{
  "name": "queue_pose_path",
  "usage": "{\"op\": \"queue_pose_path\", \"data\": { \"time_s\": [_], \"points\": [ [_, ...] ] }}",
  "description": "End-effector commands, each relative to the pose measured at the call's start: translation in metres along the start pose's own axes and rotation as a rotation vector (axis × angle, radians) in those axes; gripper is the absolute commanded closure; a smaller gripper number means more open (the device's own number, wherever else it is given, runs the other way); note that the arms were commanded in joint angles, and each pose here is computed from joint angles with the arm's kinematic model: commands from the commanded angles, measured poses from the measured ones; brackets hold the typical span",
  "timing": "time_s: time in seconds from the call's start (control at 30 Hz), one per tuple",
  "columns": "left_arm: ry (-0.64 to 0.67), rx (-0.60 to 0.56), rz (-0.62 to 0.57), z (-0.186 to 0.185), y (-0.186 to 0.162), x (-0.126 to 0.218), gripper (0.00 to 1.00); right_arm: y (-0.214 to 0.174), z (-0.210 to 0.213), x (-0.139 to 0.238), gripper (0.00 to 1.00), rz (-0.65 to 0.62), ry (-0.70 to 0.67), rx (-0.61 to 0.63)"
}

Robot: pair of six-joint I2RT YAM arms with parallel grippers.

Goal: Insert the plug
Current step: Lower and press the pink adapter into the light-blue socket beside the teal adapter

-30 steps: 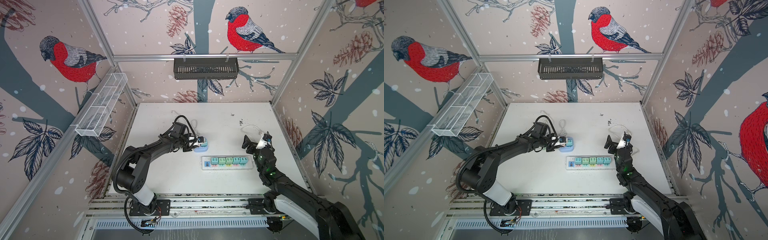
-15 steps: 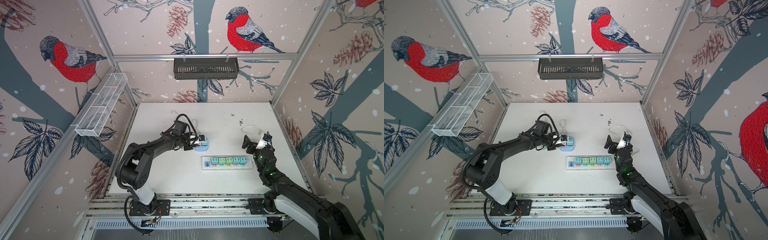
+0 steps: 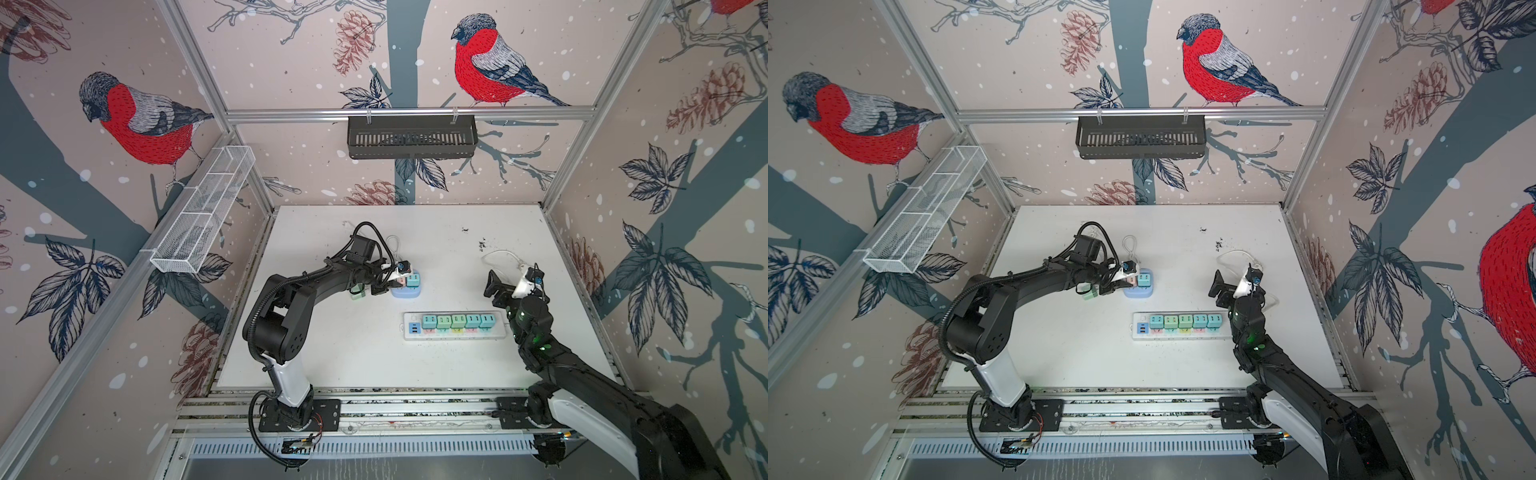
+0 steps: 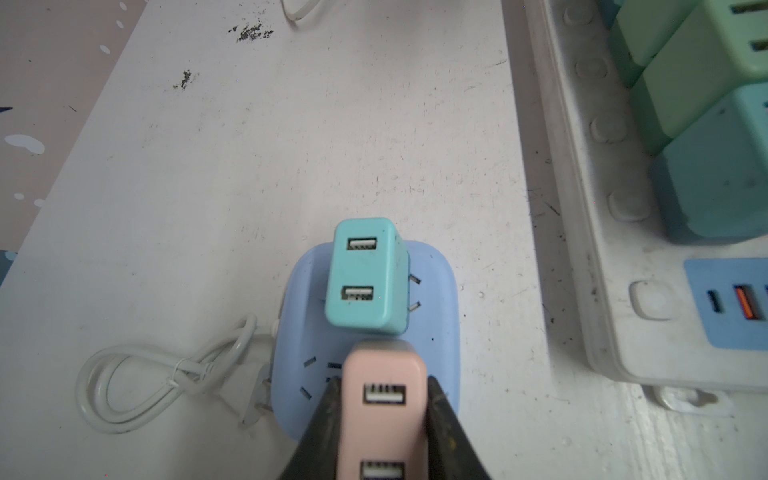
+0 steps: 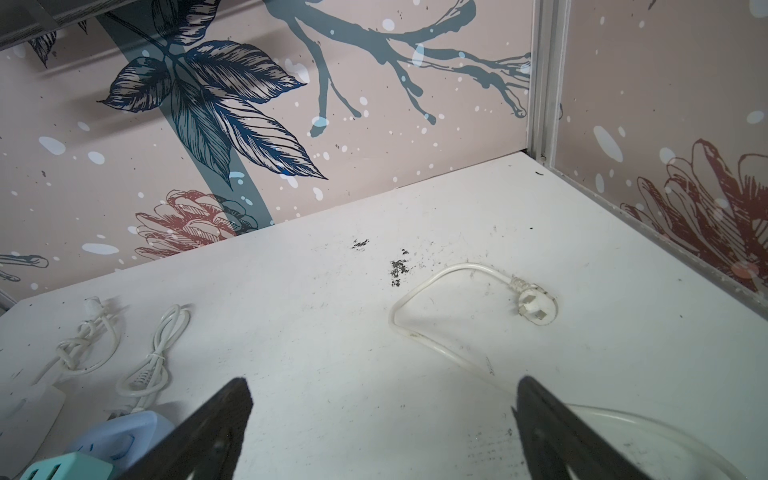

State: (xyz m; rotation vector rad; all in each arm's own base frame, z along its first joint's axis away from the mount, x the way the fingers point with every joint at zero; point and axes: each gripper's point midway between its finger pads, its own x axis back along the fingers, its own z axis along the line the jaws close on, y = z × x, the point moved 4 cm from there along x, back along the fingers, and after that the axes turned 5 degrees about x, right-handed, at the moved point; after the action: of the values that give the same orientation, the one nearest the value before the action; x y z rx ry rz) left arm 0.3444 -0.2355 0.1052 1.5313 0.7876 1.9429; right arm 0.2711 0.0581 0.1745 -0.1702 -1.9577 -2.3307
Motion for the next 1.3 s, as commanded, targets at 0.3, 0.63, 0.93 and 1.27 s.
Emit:
{"op": "queue_pose_path", "data": {
  "time_s": [0.3, 0.63, 0.93, 1.27],
  "points": [
    [-0.040, 0.156, 0.211, -0.008, -0.037, -0.005, 1.00, 0.006, 0.002, 0.000, 0.00, -0.026, 0.013, -0.025],
    [-0.024, 0.123, 0.308, -0.015, -0.041, -0.018, 1.00, 0.006, 0.002, 0.000, 0.00, -0.026, 0.013, -0.025],
    [-0.082, 0.221, 0.337, -0.010, -0.046, -0.027, 1.00, 0.006, 0.002, 0.000, 0.00, -0.023, 0.012, -0.024],
    [-0.094, 0.245, 0.377, -0.009, -0.045, -0.043, 1.00, 0.006, 0.002, 0.000, 0.00, -0.023, 0.011, -0.024]
  ]
}}
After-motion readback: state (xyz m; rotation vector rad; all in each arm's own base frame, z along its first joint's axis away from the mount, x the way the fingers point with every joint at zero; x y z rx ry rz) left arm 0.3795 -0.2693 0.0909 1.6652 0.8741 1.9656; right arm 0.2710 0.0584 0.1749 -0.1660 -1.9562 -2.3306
